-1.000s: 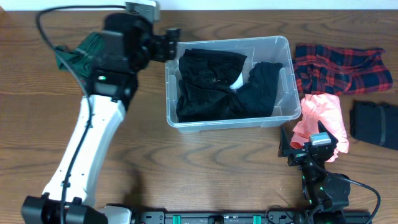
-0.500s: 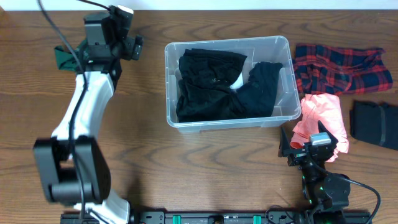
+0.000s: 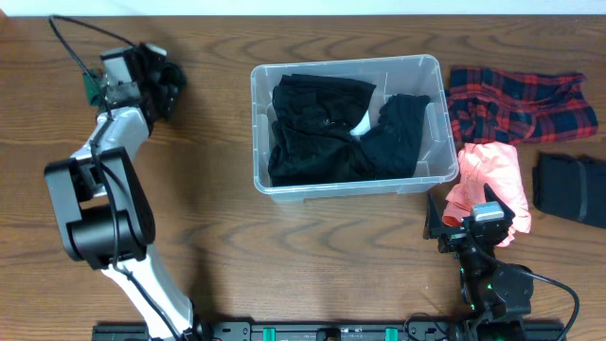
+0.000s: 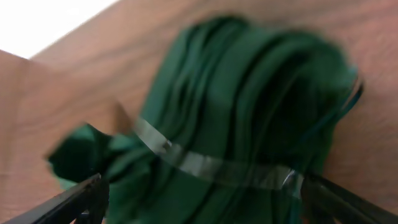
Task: Pack container
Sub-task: 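Reach the left gripper back to the remaining green cloth and grasp it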
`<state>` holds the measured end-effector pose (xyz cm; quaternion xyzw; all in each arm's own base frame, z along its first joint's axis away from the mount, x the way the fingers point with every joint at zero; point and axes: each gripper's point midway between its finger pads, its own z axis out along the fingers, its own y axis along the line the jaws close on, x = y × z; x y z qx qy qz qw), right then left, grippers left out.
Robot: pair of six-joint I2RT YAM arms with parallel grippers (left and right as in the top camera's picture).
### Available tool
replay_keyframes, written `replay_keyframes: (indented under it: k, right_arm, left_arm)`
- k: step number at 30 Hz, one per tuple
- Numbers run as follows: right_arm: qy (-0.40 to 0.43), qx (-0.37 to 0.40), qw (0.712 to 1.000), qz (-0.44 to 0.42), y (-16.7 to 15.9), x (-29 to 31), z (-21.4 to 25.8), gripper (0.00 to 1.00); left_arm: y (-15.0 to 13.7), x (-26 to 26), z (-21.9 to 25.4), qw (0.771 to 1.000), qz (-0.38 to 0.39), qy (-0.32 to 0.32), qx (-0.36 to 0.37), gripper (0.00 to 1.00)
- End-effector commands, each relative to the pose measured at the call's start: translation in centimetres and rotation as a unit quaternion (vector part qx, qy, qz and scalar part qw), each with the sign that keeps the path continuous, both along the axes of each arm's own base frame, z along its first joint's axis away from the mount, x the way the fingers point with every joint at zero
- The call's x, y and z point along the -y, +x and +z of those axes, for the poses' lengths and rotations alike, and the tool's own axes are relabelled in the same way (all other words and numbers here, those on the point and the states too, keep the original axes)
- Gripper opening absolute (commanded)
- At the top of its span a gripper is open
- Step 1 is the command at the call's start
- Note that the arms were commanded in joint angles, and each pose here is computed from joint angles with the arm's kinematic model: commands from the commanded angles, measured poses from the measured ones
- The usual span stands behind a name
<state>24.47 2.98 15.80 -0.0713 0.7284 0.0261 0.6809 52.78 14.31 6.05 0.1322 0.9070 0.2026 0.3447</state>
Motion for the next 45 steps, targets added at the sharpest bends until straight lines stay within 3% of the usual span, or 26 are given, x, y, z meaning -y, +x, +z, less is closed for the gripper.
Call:
replay_keyframes:
  k: [1,19,21,25,29,32,41,45]
  right_arm:
    - [-0.003,0.000,1.000,-0.008,0.0,0.3,-0.1,0.99]
    - [-0.003,0.000,1.000,-0.008,0.0,0.3,-0.1,0.99]
    - [-0.003,0.000,1.000,-0.008,0.0,0.3,-0.1,0.99]
    - [-0.003,0.000,1.000,-0.008,0.0,0.3,-0.1,0.99]
    - [-0.003,0.000,1.000,-0.008,0.0,0.3,-0.1,0.99]
    - [-0.003,0.000,1.000,-0.008,0.0,0.3,-0.1,0.99]
    - [-0.003,0.000,1.000,-0.008,0.0,0.3,-0.1,0.99]
    - [-0.003,0.000,1.000,-0.008,0.0,0.3,-0.1,0.99]
  left_arm:
    - [0.2,0.2,-1.5,1.000,-0.018,-0.007,-0.012,0.98]
    - [-1.4,0.5,-6.9,0.994,-0.061,0.015,-0.090,1.00]
    - [-1.3,0.5,-6.8,0.994,-0.060,0.016,-0.089,0.88]
    - [-0.9,-0.2,-6.1,0.995,-0.048,0.033,-0.077,0.38]
    - [-0.8,-0.3,-5.6,0.996,-0.044,0.037,-0.074,0.34]
    - [-0.7,-0.2,-4.8,0.996,-0.045,0.039,-0.067,0.09]
    - [1.0,3.4,6.4,0.994,-0.075,0.065,0.034,0.06]
    - [0.0,7.5,12.2,0.990,-0.104,0.064,0.069,0.06]
